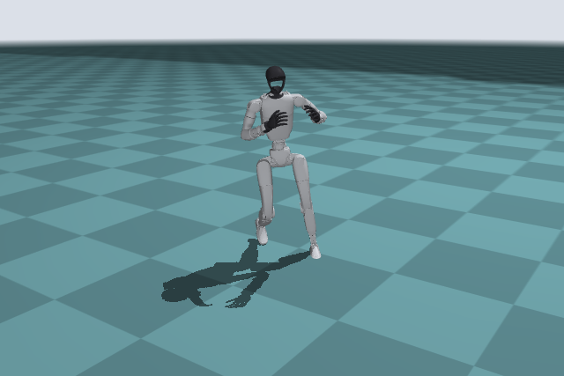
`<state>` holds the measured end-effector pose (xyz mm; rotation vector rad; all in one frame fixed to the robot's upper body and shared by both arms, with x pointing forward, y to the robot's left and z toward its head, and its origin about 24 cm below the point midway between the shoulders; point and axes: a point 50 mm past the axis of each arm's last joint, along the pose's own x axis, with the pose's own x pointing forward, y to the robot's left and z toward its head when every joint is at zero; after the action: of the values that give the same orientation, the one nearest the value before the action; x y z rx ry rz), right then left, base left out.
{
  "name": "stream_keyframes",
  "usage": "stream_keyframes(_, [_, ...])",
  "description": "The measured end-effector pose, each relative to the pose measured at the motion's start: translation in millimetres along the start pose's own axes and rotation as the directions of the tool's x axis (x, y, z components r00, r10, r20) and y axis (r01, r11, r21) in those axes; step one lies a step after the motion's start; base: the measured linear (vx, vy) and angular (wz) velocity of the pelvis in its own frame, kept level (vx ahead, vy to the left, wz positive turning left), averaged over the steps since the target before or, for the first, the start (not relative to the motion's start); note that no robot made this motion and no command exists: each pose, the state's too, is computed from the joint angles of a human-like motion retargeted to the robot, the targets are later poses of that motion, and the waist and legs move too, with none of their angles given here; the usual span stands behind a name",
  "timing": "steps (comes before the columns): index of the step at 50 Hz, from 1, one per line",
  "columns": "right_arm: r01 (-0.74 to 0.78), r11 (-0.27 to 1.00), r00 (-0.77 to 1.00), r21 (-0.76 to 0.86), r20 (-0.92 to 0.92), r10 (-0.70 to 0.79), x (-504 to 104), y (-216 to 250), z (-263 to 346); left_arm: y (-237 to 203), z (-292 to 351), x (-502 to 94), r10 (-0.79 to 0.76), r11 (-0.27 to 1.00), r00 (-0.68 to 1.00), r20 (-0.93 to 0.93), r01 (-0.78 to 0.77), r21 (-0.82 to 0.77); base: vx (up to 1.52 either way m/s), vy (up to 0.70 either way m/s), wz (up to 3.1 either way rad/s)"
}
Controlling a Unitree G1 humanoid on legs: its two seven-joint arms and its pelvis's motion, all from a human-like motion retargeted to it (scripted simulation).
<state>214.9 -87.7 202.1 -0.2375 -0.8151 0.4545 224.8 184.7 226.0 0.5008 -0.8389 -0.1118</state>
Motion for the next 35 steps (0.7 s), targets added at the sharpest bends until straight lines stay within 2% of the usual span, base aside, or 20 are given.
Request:
stream_keyframes(2, [0.182, 0.968, 0.981, -0.174, -0.037, -0.191, -17, -21, -7, -6, 20, 24, 0.042, 0.999, 0.985, 0.165, -0.045, 0.012, 0.5, 0.25, -0.6])
stream_keyframes(4, [0.21, 0.958, 0.97, -0.194, -0.085, -0.23, -34, -29, -10, -15, 36, 36, 0.062, 0.998, 0.962, 0.267, -0.055, -0.034, 0.55, 0.21, -1.22])
stream_keyframes(6, [0.216, 0.956, 0.966, -0.198, -0.098, -0.238, -45, -36, -5, -24, 45, 36, 0.091, 0.988, 0.95, 0.298, -0.049, -0.145, 0.63, 0.18, -1.66])
stream_keyframes(10, [0.135, 0.952, 0.98, -0.274, -0.102, -0.168, -59, -46, 2, -33, 39, 20, 0.113, 0.928, 0.967, 0.228, -0.02, -0.373, 0.74, 0.09, -1.78])
stream_keyframes(15, [0.212, 0.96, 0.929, -0.183, -0.266, -0.256, -85, -43, -16, -54, 5, 6, 0.005, 0.952, 0.999, 0.047, 0.01, -0.305, 0.75, 0.01, -2.12])
stream_keyframes(17, [0.166, 0.975, 0.917, -0.148, -0.34, -0.208, -82, -39, -31, -61, -4, 9, -0.009, 0.967, 1.0, 0.004, 0.01, -0.255, 0.63, 0.11, -2.49])
stream_keyframes(20, [0.184, 0.95, 0.905, -0.252, -0.334, -0.264, -67, -36, -52, -56, -9, 5, 0.026, 0.968, 0.999, -0.035, -0.034, -0.247, 0.56, 0.15, -2.24])
stream_keyframes(23, [0.198, 0.937, 0.948, -0.289, -0.185, -0.258, -27, -29, -51, -50, -12, -11, 0.056, 0.956, 0.994, -0.092, -0.08, -0.284, 0.56, 0.06, -2.18])
stream_keyframes(27, [0.293, 0.941, 0.954, -0.169, 0.118, -0.276, 24, -17, -10, -36, -15, -32, 0.117, 0.923, 0.977, -0.177, -0.173, -0.343, 0.67, -0.01, -2.12])
stream_keyframes(32, [0.241, 0.969, 0.934, -0.05, 0.282, -0.217, 50, 3, 23, -17, -28, -48, 0.107, 0.969, 0.969, -0.222, -0.152, -0.196, 0.74, 0.01, -1.82])
stream_keyframes(35, [0.126, 0.988, 0.947, -0.088, 0.308, -0.093, 54, 14, 26, -11, -40, -43, 0.05, 0.995, 0.973, -0.225, -0.067, -0.067, 0.78, -0.14, -0.86])
